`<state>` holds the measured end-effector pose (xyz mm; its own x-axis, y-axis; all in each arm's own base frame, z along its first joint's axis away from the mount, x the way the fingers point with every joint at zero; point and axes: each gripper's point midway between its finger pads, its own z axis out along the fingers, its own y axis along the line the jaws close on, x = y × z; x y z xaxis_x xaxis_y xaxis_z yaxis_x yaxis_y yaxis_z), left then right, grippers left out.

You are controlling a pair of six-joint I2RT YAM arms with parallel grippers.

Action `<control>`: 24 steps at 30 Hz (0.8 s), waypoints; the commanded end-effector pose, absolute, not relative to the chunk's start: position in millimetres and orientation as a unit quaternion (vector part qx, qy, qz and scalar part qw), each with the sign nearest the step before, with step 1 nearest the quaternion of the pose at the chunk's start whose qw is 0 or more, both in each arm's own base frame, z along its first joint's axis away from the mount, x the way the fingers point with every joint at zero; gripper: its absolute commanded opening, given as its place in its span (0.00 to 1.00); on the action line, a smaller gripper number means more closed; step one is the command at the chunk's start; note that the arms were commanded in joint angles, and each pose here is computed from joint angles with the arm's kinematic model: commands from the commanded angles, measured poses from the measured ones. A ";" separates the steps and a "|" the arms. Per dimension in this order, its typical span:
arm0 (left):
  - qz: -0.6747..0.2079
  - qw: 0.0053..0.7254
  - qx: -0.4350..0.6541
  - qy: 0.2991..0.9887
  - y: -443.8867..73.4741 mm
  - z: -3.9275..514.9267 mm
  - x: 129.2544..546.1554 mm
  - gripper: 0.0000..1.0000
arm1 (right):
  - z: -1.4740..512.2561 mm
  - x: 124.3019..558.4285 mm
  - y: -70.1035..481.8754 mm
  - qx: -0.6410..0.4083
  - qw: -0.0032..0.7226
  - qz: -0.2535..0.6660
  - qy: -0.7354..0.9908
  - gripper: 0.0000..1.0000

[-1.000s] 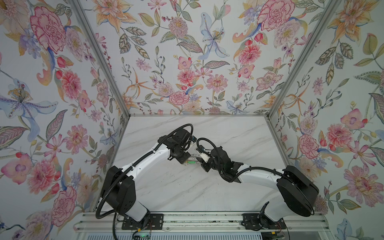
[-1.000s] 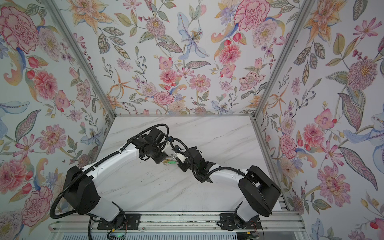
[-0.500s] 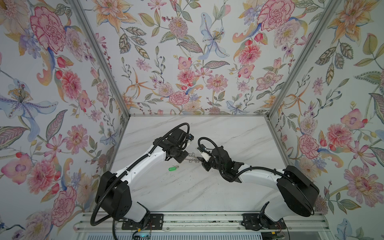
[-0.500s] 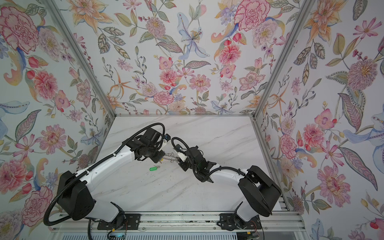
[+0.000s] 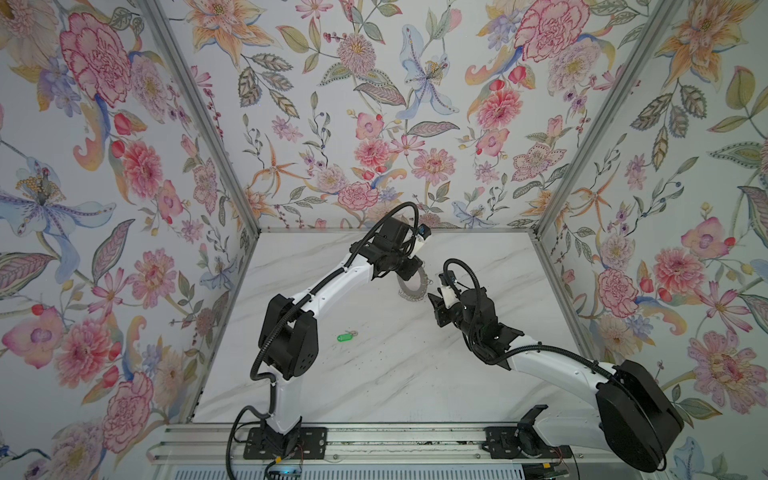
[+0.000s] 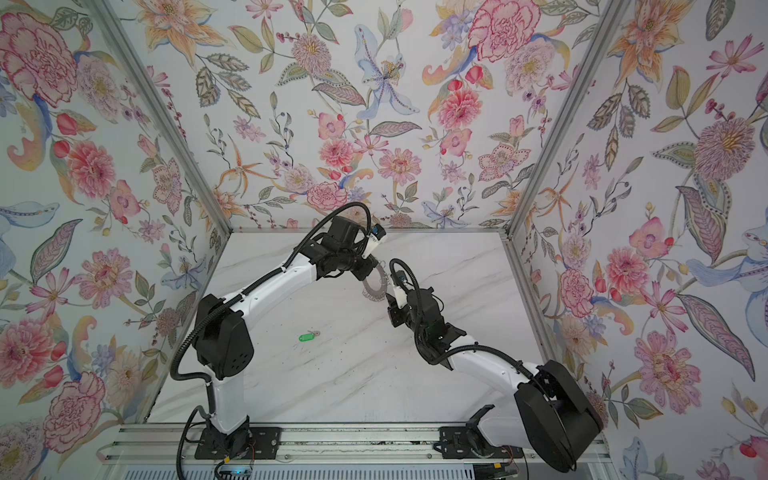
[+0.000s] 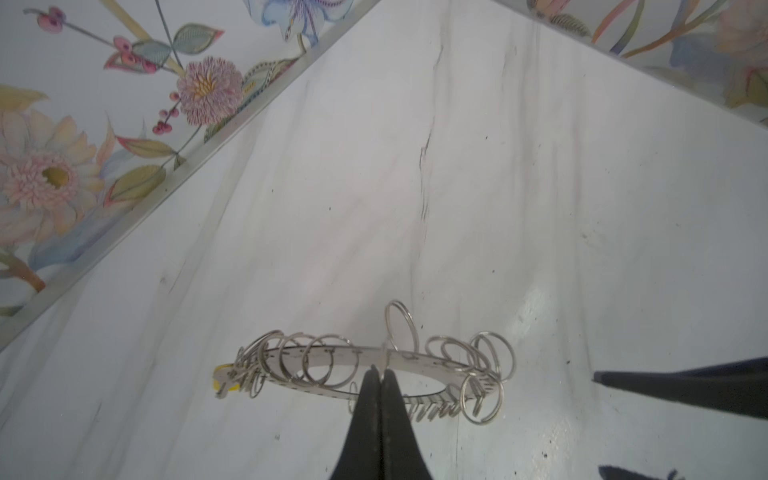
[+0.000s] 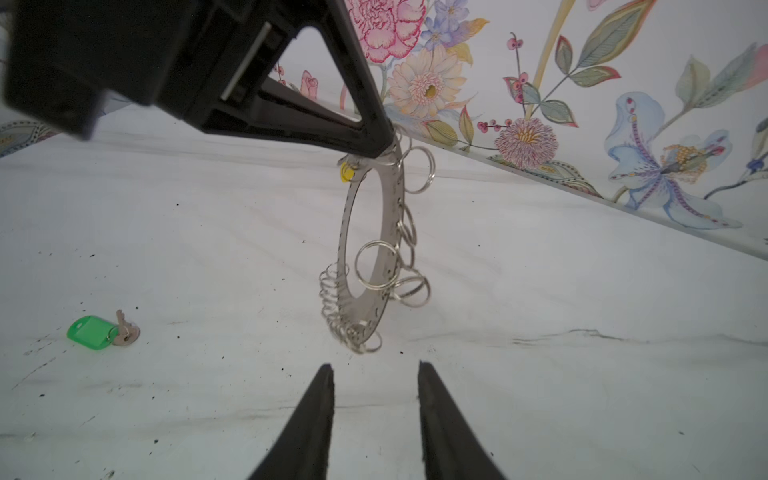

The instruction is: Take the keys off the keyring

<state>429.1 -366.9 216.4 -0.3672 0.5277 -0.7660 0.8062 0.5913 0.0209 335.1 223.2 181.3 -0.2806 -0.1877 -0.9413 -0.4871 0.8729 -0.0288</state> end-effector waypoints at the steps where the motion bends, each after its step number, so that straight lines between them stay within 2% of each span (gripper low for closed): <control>1: -0.273 0.441 0.418 0.745 -420.4 260.8 433.6 0.02 | 187.2 333.7 195.9 -0.157 0.571 0.139 0.794 0.35; 7: -0.335 0.461 0.379 0.729 -443.5 232.2 448.5 0.03 | 177.4 322.7 171.0 -0.127 0.567 0.135 0.803 0.36; 11: -0.342 0.433 0.358 0.753 -434.4 175.8 451.4 0.05 | 169.8 319.7 164.1 -0.118 0.561 0.140 0.807 0.36; 16: -0.326 0.378 0.339 0.797 -398.8 95.3 437.3 0.06 | 167.8 319.4 162.0 -0.114 0.559 0.147 0.808 0.36; 20: -0.280 0.342 0.344 0.829 -361.0 54.5 415.7 0.11 | 166.6 320.7 162.4 -0.114 0.558 0.151 0.808 0.36; 24: -0.250 0.331 0.337 0.845 -332.9 42.3 404.7 0.28 | 159.2 325.0 167.1 -0.110 0.550 0.164 0.811 0.36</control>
<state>404.7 -348.2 26.5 -0.5746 0.3991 -0.7146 0.7433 0.6199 -0.2515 323.5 163.5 163.7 -0.3555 -0.0300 -0.9342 -0.3537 0.9295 0.1047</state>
